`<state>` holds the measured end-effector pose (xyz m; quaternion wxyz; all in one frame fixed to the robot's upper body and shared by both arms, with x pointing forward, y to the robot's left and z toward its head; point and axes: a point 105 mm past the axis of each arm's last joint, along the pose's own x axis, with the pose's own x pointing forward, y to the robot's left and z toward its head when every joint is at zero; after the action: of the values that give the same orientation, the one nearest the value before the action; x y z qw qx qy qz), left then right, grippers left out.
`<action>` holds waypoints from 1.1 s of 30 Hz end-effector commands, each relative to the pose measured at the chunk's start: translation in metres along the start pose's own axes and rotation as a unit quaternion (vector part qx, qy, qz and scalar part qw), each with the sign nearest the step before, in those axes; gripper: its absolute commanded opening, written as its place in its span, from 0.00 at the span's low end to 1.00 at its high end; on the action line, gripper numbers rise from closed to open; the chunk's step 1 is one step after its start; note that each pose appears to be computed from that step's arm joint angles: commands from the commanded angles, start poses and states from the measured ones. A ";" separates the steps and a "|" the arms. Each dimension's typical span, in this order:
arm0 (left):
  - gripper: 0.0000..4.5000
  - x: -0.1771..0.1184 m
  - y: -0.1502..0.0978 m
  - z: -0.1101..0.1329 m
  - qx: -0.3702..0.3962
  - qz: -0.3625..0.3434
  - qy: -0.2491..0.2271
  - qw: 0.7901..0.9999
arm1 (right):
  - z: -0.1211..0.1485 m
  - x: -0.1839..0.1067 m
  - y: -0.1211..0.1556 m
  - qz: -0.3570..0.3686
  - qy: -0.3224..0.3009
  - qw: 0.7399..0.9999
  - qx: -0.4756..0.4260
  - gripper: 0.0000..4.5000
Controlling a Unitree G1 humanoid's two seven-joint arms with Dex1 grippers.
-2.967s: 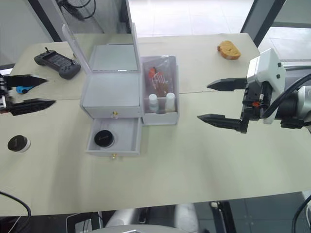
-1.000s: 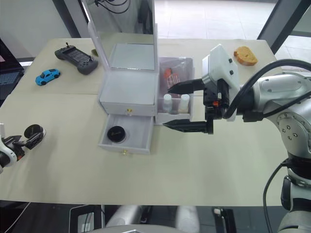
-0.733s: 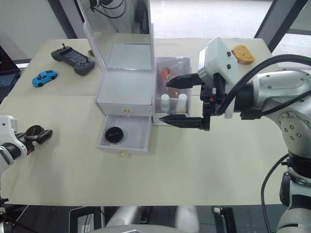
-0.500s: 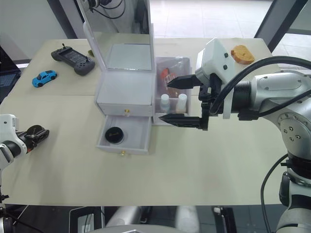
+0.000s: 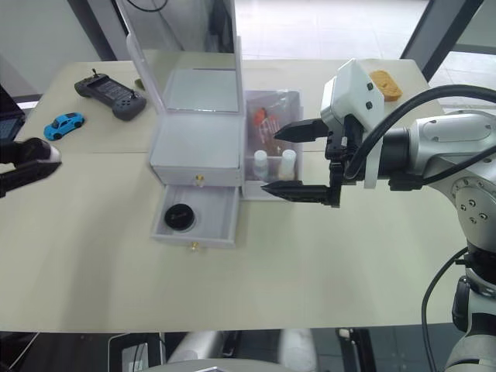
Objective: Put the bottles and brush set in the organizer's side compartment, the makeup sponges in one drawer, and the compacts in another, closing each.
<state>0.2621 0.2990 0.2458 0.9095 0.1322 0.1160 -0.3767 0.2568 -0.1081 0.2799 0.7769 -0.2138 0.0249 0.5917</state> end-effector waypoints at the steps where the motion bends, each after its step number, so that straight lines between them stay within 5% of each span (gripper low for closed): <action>1: 0.65 0.009 -0.045 0.020 0.018 -0.144 0.020 0.989 | 0.011 -0.008 0.000 -0.007 -0.011 0.999 -0.030 1.00; 5: 0.65 0.033 -0.088 0.011 0.049 -0.263 0.080 0.960 | 0.011 -0.010 0.003 -0.009 -0.010 0.999 -0.031 1.00; 12: 0.65 0.077 -0.120 -0.005 0.118 -0.326 0.084 0.934 | 0.012 -0.017 0.006 -0.042 -0.011 0.999 -0.030 1.00; 33: 0.65 0.167 -0.128 -0.006 0.238 -0.306 0.071 0.919 | 0.013 -0.026 0.018 -0.117 -0.013 0.993 -0.023 1.00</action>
<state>0.2807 0.1046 0.1590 0.6770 0.3071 0.1424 -0.6535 0.2340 -0.1223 0.2841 0.8336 -0.2144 -0.0006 0.5091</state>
